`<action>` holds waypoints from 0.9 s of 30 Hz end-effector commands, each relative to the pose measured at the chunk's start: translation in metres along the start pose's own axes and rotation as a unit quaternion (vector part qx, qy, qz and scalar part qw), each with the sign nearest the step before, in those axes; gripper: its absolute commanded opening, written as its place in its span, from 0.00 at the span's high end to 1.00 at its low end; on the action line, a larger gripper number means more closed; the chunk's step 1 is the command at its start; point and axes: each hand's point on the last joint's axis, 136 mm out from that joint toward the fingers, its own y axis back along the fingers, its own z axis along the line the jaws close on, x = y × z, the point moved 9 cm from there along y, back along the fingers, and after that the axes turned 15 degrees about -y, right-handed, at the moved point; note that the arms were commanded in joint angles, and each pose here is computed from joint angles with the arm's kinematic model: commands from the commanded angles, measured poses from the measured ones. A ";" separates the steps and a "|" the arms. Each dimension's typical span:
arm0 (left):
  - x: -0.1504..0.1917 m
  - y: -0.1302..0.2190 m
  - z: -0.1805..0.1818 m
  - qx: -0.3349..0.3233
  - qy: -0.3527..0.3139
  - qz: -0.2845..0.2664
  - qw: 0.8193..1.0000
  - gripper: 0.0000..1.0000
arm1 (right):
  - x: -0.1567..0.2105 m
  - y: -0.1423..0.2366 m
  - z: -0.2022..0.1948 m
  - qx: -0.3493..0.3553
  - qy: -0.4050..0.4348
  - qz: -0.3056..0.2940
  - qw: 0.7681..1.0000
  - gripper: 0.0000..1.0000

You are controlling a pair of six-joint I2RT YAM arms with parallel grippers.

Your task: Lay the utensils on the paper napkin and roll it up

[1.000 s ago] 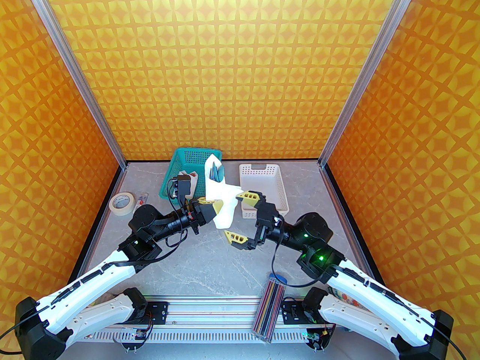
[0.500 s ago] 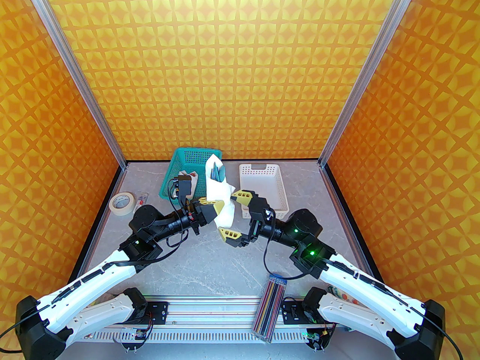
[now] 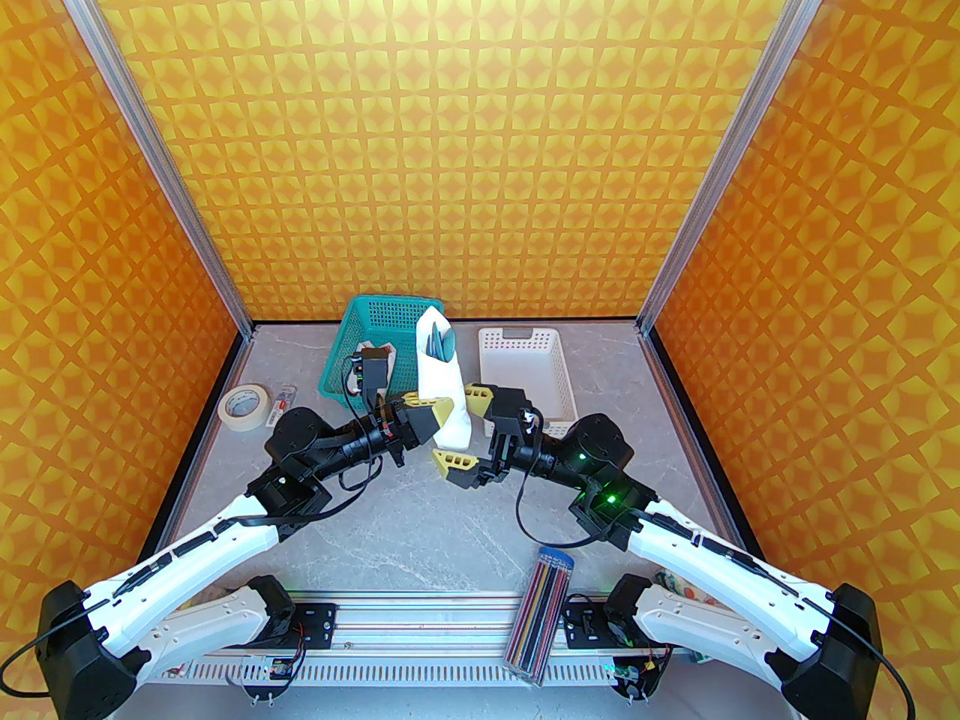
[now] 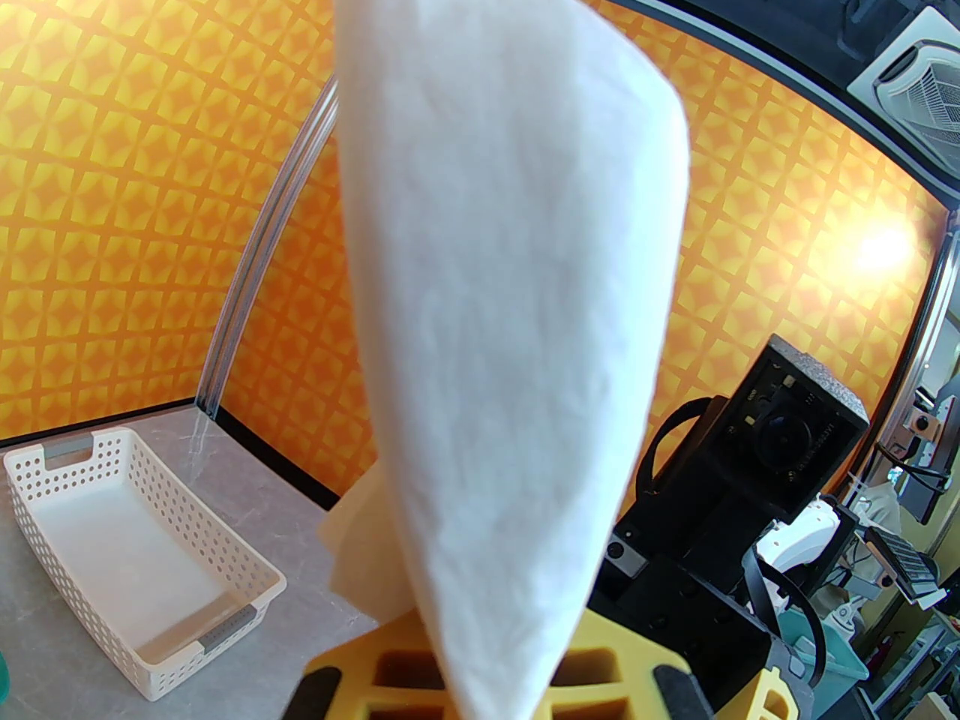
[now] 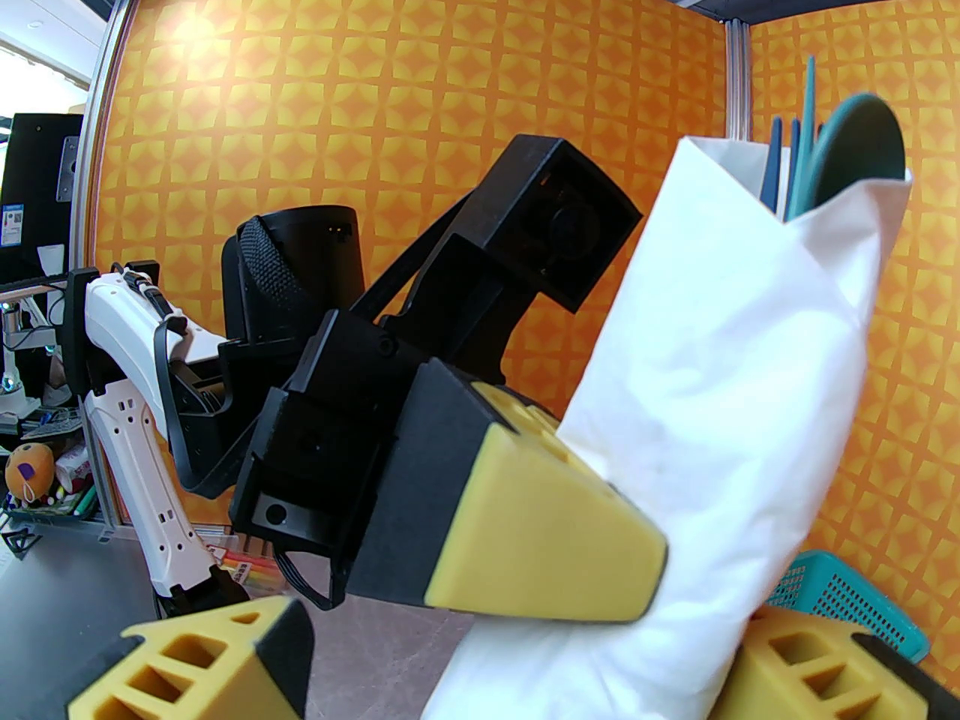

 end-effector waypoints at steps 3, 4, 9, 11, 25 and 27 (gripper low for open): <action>-0.014 -0.005 -0.007 0.022 -0.008 -0.026 0.999 1.00 | -0.011 -0.002 0.009 -0.040 -0.008 -0.019 0.999 0.22; -0.014 -0.005 -0.008 0.023 -0.008 -0.028 0.999 1.00 | -0.010 -0.003 0.009 -0.041 -0.011 -0.018 0.999 0.24; -0.013 -0.006 -0.008 0.024 -0.008 -0.026 0.999 1.00 | -0.012 -0.006 0.010 -0.061 -0.021 -0.018 0.998 0.30; -0.013 -0.006 -0.008 0.025 -0.007 -0.027 0.999 1.00 | -0.012 -0.008 0.010 -0.066 -0.023 -0.016 0.997 0.32; -0.015 -0.003 -0.012 0.030 -0.007 -0.032 0.999 1.00 | -0.003 -0.007 0.010 -0.078 -0.040 0.016 0.996 0.43; -0.015 -0.002 -0.012 0.030 -0.007 -0.032 0.999 1.00 | -0.004 -0.006 0.010 -0.080 -0.042 0.017 0.996 0.43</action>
